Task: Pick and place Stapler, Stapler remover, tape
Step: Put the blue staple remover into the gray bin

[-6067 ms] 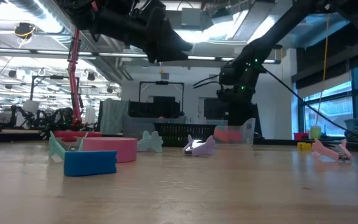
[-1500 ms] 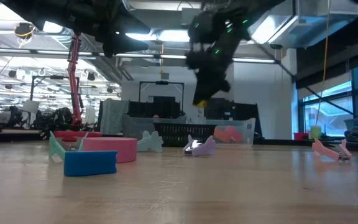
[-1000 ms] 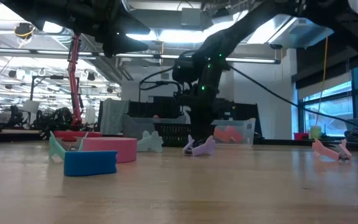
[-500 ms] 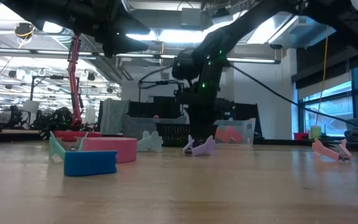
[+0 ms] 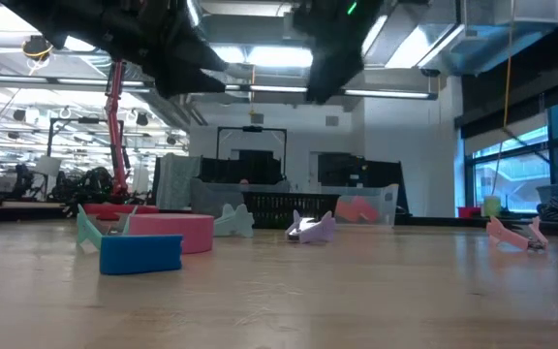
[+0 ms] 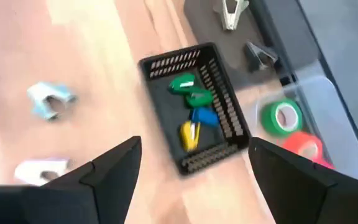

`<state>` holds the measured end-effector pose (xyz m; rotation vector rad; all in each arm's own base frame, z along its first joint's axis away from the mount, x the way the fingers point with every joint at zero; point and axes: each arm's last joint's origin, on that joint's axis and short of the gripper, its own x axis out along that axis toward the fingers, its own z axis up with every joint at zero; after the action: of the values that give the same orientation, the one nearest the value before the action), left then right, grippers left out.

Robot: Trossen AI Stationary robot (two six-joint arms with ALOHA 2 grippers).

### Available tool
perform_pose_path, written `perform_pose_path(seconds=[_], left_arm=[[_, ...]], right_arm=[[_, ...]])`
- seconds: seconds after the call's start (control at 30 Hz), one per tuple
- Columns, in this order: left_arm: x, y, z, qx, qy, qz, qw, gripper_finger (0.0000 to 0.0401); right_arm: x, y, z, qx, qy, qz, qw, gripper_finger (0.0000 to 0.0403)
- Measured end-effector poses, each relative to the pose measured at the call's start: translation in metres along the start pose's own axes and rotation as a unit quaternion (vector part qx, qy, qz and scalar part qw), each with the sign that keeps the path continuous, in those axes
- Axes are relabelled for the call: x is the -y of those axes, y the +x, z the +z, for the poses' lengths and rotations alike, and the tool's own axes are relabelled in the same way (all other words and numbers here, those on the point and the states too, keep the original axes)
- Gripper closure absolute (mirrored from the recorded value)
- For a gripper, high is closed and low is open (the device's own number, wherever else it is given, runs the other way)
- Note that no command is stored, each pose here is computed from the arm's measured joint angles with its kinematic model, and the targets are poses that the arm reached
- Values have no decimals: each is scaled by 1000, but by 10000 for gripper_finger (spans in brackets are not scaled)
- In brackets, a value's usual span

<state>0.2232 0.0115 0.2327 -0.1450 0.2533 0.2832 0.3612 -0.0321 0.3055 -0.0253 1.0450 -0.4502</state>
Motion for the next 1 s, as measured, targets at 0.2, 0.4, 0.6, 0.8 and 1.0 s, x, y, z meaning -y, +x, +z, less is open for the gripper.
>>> perform_pose_path(seconds=[0.2,0.4,0.6,0.8,1.0], left_arm=[[0,8,-15,-61,-19,-2,998,118],[2,26,-39,-133,-19,-10,991,118],[-4,44,-62,-183,-26,15,983,118],[-10,58,-75,-194,-48,27,979,118],[-14,69,-86,-207,-83,9,975,118]], right_arm=[[-22,-50,-47,-3,24,-27,999,103],[-25,-63,-97,-7,72,-78,994,103],[-21,-55,-127,-3,109,-107,988,103],[-22,-41,-141,-18,109,-120,987,103],[-22,-36,-145,-21,106,-125,986,103]])
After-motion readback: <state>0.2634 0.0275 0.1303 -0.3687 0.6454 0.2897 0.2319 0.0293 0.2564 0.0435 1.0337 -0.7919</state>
